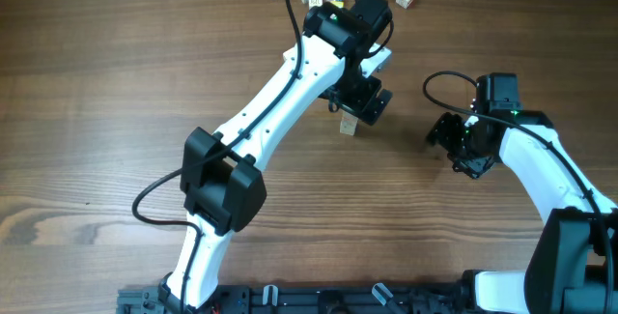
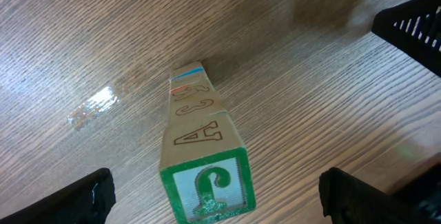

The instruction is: Form a tower

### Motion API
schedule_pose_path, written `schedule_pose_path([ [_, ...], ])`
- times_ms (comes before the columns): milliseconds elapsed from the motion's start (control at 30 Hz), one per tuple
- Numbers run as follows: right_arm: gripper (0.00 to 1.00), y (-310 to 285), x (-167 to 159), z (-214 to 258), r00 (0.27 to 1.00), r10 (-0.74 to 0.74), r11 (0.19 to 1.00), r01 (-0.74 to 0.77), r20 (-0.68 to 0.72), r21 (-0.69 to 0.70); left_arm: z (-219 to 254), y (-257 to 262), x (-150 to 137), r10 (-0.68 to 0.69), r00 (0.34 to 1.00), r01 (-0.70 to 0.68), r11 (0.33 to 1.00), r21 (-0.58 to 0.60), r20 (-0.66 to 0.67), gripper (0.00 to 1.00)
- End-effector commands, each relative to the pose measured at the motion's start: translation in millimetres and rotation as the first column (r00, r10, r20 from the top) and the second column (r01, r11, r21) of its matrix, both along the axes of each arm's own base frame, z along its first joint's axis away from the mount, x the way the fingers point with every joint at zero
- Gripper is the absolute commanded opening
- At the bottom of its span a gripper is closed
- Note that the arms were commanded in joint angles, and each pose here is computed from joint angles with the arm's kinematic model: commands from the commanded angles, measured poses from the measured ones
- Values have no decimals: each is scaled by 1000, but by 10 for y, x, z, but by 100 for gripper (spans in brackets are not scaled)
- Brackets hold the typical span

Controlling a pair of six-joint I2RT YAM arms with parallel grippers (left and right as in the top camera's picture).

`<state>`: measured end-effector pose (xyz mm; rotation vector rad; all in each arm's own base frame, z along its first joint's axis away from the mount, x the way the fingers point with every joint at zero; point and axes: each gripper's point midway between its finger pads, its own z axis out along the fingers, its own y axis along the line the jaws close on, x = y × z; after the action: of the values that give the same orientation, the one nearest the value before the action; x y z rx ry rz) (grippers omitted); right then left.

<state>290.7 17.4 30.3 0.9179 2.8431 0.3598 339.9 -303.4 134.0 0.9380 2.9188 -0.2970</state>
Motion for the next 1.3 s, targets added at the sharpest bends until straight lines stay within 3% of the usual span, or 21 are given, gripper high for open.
schedule_pose_path([
  [0, 78, -53, 20, -22, 1000, 22, 999, -22, 0, -30, -23, -89, -44, 2, 1000, -2, 1000, -17, -9, 97],
  [400, 77, -52, 14, -22, 999, 54, 998, -54, 3, -36, -111, -135, -103, -14, 1000, 14, 1000, 2, -26, 98],
  [733, 77, -52, 13, -23, 999, 53, 998, -53, 2, -36, -321, -17, -3, 54, 998, -53, 994, 99, -8, 99],
  [867, 77, -52, 15, -22, 999, 54, 998, -53, 3, -36, -321, -22, -6, 54, 999, -53, 994, 99, -8, 87],
  [1267, 72, -52, 14, -22, 999, 54, 998, -53, 3, -36, -323, -1, -36, 83, 996, -80, 991, 110, -22, 70],
])
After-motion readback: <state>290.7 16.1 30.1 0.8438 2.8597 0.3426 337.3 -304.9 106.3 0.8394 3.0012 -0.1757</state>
